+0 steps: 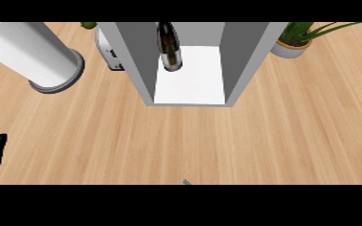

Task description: Pick up the wine, place it into the cabinet and close the cabinet

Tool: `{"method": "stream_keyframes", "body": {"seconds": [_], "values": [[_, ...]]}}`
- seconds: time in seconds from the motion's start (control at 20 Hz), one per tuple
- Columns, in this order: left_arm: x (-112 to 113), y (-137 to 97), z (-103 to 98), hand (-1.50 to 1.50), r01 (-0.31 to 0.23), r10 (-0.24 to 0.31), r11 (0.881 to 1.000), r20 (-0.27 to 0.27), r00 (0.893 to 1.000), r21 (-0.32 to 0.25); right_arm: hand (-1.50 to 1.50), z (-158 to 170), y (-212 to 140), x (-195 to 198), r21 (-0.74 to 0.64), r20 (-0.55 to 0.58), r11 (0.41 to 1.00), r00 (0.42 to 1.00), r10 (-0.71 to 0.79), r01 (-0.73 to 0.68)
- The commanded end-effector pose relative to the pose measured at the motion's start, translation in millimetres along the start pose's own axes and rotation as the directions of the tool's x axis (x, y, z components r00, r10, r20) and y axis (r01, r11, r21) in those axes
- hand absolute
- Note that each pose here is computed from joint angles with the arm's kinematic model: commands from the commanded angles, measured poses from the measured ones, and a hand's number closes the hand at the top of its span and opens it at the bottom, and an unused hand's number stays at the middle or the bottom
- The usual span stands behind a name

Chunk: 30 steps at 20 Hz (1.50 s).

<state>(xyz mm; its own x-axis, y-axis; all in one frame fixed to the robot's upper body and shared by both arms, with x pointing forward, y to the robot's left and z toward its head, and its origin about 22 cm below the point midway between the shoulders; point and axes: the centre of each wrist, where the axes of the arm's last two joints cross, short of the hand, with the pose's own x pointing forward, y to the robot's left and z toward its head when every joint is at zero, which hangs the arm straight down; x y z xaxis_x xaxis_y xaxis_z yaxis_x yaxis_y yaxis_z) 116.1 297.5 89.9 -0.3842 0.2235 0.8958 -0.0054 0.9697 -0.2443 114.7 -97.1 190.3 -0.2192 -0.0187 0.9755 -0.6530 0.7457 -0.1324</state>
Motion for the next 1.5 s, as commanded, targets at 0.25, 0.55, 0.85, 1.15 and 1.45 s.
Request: {"method": "stream_keyframes", "body": {"seconds": [0.25, 0.55, 0.85, 1.15, 1.45], "values": [[-3.8, -15.5, 4.6, -1.50, -0.032, 0.032, 0.999, 0.001, 1.000, -0.018, 1.50, -57.8, 16.9, 24.6, 0.093, 0.065, 0.993, 0.995, -0.076, 0.069], [7.6, -9.4, -14.8, -1.50, -0.049, 0.049, 0.999, -0.006, 0.999, -0.010, 1.50, -120.8, 15.2, 25.4, 0.050, 0.086, 0.998, 0.995, -0.047, 0.043], [-13.2, -6.7, -8.4, -1.50, -0.009, 0.009, 1.000, -0.001, 1.000, 0.009, 1.50, -180.3, -7.7, 45.2, -0.013, 0.098, 1.000, 0.995, 0.022, -0.021], [-4.3, -18.1, -22.8, -1.50, -0.016, 0.016, 1.000, 0.019, 1.000, 0.019, 1.50, -215.1, -28.7, 45.7, -0.096, 0.092, 0.981, 0.980, 0.176, -0.167], [0.0, -11.1, -23.0, -1.50, 0.001, -0.001, 1.000, 0.004, 1.000, 0.009, 1.50, -237.2, -66.3, 2.2, -0.147, 0.041, 0.980, 0.989, 0.143, -0.135]]}}
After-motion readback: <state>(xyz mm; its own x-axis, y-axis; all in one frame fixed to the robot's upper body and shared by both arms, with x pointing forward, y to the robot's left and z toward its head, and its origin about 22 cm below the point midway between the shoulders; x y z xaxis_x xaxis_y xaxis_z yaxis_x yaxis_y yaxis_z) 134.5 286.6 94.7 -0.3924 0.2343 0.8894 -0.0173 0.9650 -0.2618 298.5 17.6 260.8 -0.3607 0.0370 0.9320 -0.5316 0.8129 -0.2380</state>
